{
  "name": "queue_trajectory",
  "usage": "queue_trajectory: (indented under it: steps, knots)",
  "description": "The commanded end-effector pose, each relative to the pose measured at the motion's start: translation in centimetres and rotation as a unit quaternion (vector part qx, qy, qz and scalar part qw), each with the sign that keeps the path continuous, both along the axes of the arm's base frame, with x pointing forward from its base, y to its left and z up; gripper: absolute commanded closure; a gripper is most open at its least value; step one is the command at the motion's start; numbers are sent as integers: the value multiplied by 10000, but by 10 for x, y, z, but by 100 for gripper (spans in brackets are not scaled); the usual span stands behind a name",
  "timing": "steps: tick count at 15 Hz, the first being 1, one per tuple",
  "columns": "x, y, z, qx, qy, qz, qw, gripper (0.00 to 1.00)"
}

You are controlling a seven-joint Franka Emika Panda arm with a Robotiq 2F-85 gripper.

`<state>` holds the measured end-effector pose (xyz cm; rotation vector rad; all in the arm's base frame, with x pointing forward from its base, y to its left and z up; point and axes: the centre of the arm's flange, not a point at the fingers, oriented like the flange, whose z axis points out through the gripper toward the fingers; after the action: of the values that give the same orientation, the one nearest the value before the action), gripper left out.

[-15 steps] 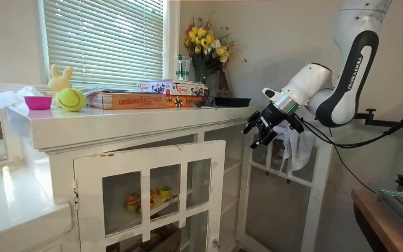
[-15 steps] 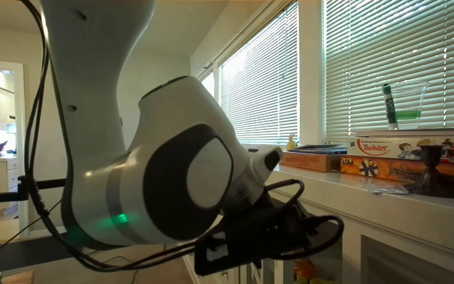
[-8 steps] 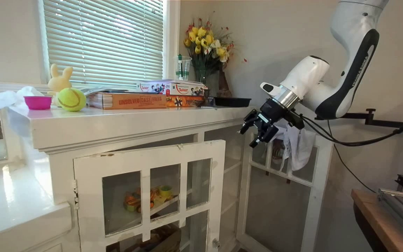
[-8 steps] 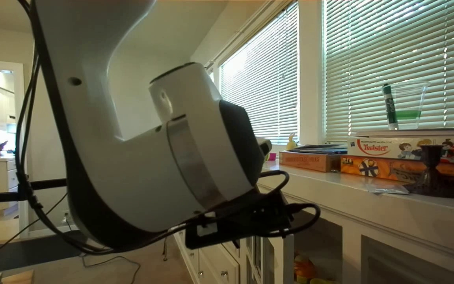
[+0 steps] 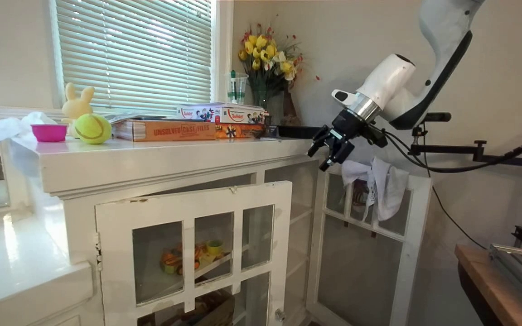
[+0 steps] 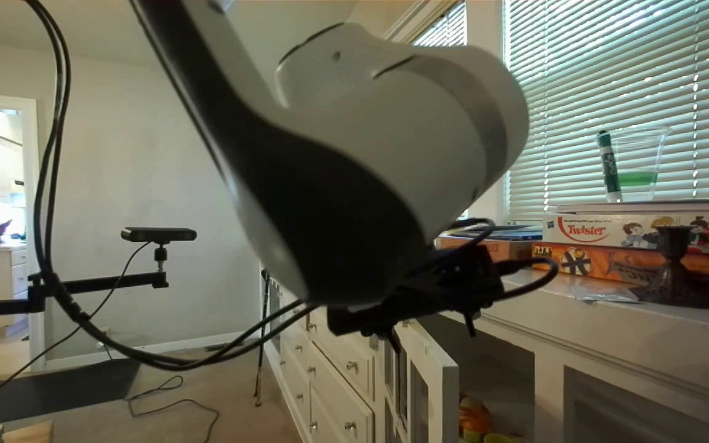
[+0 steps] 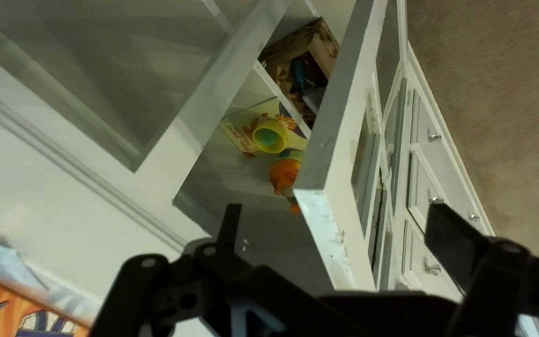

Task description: Open the left door of the cabinet on the right.

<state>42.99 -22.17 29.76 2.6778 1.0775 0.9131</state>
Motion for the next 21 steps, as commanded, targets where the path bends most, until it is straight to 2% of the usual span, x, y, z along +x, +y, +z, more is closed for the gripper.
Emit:
queue_trajectory:
  steps: [1, 4, 7, 13, 14, 15, 17, 21]
  knots:
    - [56, -9, 44, -24, 23, 237, 9997, 0]
    - [84, 8, 49, -129, -17, 432, 9990, 0]
    - [103, 30, 21, -51, 203, 731, 9971, 0]
    - [102, 30, -48, 468, 825, 834, 9920, 0]
    - [101, 27, -54, 508, 889, 824, 9913, 3]
    - [101, 24, -61, 557, 952, 808, 9906, 27]
    - [103, 19, -69, 562, 1050, 827, 9894, 32]
    - [110, 18, -71, 494, 1130, 971, 9876, 62]
